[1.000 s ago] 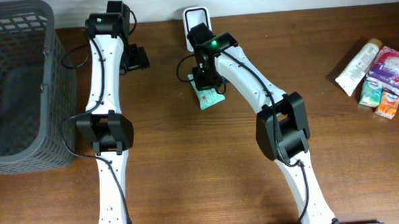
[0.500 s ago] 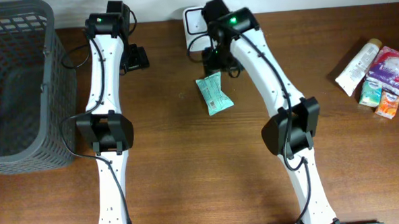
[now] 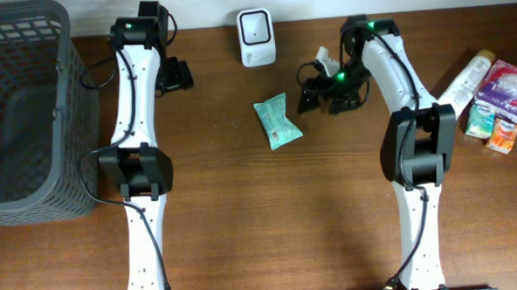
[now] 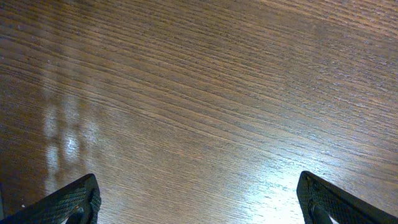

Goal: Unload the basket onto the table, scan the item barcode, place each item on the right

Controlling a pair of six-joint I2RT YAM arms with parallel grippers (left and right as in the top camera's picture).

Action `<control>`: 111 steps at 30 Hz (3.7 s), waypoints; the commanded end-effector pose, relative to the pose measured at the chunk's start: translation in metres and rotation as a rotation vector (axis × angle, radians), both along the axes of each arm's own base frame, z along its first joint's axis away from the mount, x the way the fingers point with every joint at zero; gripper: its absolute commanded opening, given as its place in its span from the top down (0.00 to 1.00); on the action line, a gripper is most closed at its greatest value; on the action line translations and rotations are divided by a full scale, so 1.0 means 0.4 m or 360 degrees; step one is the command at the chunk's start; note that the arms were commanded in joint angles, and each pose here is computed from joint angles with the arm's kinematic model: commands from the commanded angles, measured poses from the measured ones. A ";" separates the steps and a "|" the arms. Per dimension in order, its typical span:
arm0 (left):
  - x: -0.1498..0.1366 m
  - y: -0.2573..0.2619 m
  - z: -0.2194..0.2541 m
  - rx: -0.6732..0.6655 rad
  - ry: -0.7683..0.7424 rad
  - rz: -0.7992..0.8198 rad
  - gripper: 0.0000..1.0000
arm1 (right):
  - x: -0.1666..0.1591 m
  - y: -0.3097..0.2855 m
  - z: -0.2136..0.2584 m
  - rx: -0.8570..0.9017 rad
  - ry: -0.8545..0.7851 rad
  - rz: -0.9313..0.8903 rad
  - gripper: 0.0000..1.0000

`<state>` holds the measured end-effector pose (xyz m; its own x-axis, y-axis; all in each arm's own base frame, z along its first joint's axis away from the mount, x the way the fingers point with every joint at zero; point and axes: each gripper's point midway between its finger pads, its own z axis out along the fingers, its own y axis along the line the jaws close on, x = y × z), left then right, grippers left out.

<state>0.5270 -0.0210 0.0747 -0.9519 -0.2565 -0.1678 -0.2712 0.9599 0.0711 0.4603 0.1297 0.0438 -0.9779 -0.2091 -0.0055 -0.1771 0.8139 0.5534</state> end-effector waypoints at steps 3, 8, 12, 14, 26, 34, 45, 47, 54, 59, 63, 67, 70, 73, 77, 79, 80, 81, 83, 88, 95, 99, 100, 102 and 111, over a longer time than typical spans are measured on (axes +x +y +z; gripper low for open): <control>0.002 0.004 0.041 0.0011 -0.0052 0.0017 0.01 | -0.010 0.106 0.048 0.0501 -0.0014 0.0031 0.01; 0.002 0.004 0.041 0.0011 -0.0052 0.0018 0.01 | -0.001 0.142 0.045 0.0523 -0.0068 0.0070 0.09; 0.002 0.004 0.041 0.0011 -0.0052 0.0018 0.01 | 0.005 0.160 -0.039 0.0219 -0.0024 -0.0016 0.09; 0.002 0.004 0.041 0.0011 -0.0052 0.0018 0.01 | -0.001 0.192 -0.054 0.0214 -0.0040 0.0012 0.12; 0.002 0.004 0.041 0.0011 -0.0052 0.0017 0.01 | 0.068 0.087 0.066 -0.0470 -0.0255 -0.0088 0.96; 0.002 0.004 0.041 0.0011 -0.0052 0.0018 0.01 | 0.052 -0.087 0.148 -0.1930 -0.0630 -0.0407 0.96; 0.002 0.004 0.041 0.0011 -0.0052 0.0018 0.01 | -0.050 0.267 0.039 -0.1556 -0.0734 -0.0086 0.30; 0.002 0.004 0.041 0.0011 -0.0052 0.0017 0.01 | -0.037 0.289 0.116 -0.1429 -0.0749 -0.0138 0.24; 0.002 0.003 0.041 0.0011 -0.0052 0.0016 0.01 | -0.050 0.214 0.121 -0.0692 -0.0313 0.0348 0.24; 0.002 0.002 0.041 0.0011 -0.0052 0.0016 0.01 | -0.044 0.128 0.030 -0.0604 -0.0140 0.0277 0.41; 0.002 0.002 0.041 0.0011 -0.0052 0.0016 0.01 | -0.052 0.163 -0.046 -0.0599 -0.0136 0.0287 0.44; 0.002 0.002 0.041 0.0011 -0.0052 0.0016 0.01 | -0.029 0.151 -0.057 -0.0695 -0.0162 0.0156 0.83; 0.002 0.003 0.041 0.0011 -0.0052 0.0016 0.01 | 0.008 0.168 0.016 -0.0661 -0.0261 0.0102 0.95; 0.002 0.001 0.041 0.0011 -0.0052 0.0014 0.01 | 0.098 0.201 0.155 -0.0558 -0.0531 -0.0034 0.96; 0.002 0.001 0.041 0.0011 -0.0052 0.0014 0.01 | 0.246 0.255 0.293 -0.0375 -0.0997 -0.0158 0.96; 0.002 0.001 0.041 0.0011 -0.0052 0.0014 0.01 | 0.338 0.284 0.347 -0.0281 -0.1268 -0.0232 0.96; 0.002 0.001 0.041 0.0011 -0.0052 0.0015 0.01 | 0.363 0.289 0.363 -0.0266 -0.1346 -0.0258 0.96; 0.002 0.001 0.041 0.0011 -0.0052 0.0015 0.01 | 0.382 0.291 0.369 -0.0262 -0.1399 -0.0280 0.96; 0.002 0.001 0.041 0.0011 -0.0052 0.0015 0.01 | 0.440 0.302 0.372 -0.0235 -0.1543 -0.0336 0.96; 0.002 0.001 0.041 0.0011 -0.0052 0.0015 0.01 | 0.492 0.314 0.289 -0.0240 -0.1578 -0.0404 0.96; 0.002 0.001 0.041 0.0011 -0.0052 0.0014 0.01 | 0.487 0.032 0.457 -0.0743 -0.1628 -0.0859 0.96; 0.002 0.001 0.041 0.0011 -0.0052 0.0014 0.01 | 0.347 -0.352 0.406 -0.1320 -0.1146 -0.1105 0.96; 0.002 0.001 0.041 0.0011 -0.0052 0.0015 0.01 | 0.304 -0.425 0.373 -0.1404 -0.0993 -0.1114 0.96; 0.002 0.001 0.041 0.0011 -0.0052 0.0014 0.01 | 0.213 -0.565 0.322 -0.1537 -0.0702 -0.1131 0.96; 0.002 0.001 0.041 0.0011 -0.0052 0.0014 0.01 | -0.008 -0.887 0.189 -0.1413 -0.0055 -0.1384 0.96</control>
<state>0.5268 -0.0220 0.0747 -0.9525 -0.2547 -0.1671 -0.2693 0.9604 0.0713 0.4620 -0.2212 0.1310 -0.8091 0.5290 -0.2559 0.5859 0.7601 -0.2810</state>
